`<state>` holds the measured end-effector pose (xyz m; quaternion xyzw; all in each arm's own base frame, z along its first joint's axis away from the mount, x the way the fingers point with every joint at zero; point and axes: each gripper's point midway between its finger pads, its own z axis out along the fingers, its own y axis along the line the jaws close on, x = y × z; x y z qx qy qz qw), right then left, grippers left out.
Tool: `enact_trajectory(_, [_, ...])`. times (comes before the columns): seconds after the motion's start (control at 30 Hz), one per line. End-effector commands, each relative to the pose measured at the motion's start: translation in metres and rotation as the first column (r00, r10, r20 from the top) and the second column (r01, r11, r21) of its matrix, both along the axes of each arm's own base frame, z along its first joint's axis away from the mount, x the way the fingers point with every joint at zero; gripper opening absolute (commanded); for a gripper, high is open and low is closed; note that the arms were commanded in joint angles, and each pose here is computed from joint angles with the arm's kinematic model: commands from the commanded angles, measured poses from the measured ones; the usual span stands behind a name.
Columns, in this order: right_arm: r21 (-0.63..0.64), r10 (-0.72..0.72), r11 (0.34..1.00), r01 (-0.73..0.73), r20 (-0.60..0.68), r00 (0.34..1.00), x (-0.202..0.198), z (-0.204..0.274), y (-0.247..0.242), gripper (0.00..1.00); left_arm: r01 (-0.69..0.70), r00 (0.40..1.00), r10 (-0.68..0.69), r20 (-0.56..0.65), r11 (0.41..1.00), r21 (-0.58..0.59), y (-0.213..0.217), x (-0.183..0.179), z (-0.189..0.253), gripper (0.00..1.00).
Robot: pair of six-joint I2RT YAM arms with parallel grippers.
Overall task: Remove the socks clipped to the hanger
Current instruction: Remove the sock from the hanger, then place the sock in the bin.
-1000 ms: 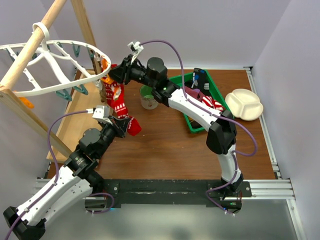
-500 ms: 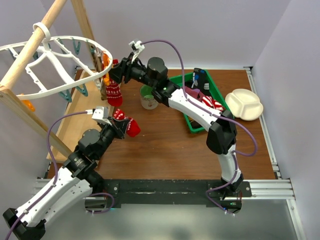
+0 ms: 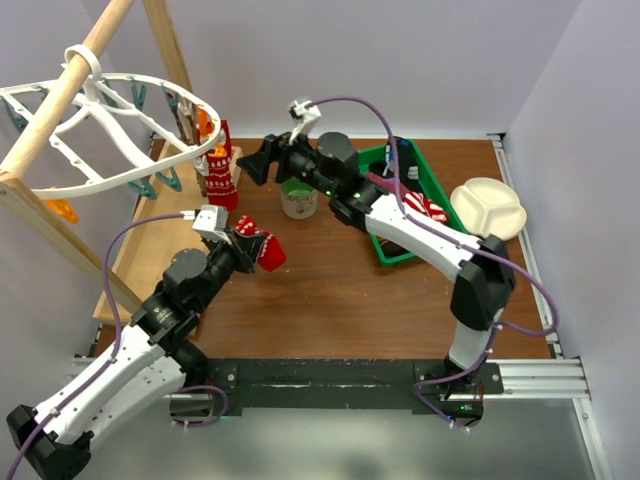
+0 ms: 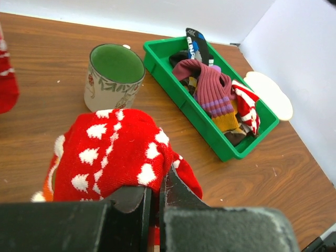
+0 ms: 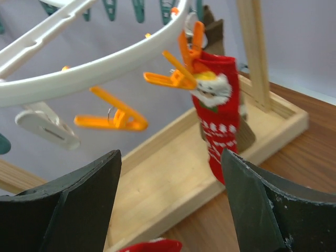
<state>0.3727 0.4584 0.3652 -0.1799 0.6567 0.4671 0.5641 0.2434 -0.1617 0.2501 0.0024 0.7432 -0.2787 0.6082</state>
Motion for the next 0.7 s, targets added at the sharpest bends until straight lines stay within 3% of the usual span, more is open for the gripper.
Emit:
enact_trajectory(0.0, [0.005, -0.172, 0.985, 0.172, 0.042, 0.984, 0.003, 0.028, -0.059, 0.81, 0.048, 0.995, -0.047, 0.086, 0.999, -0.011, -0.009, 0.004, 0.034, 0.0])
enact_trajectory(0.23, [-0.052, -0.367, 0.929, 0.366, -0.006, 0.93, -0.017, 0.008, -0.141, 0.81, 0.142, 0.986, -0.144, 0.083, 0.989, 0.032, -0.046, 0.018, 0.04, 0.0])
enact_trajectory(0.4, [-0.051, -0.477, 0.878, 0.476, -0.009, 0.879, -0.037, 0.013, -0.19, 0.82, 0.212, 0.976, -0.218, 0.027, 0.966, 0.15, -0.114, 0.02, 0.026, 0.0])
enact_trajectory(0.67, [0.057, -0.699, 0.714, 0.698, -0.003, 0.715, -0.079, 0.05, -0.294, 0.85, 0.383, 0.919, -0.387, 0.08, 0.922, 0.062, -0.213, 0.039, 0.046, 0.0])
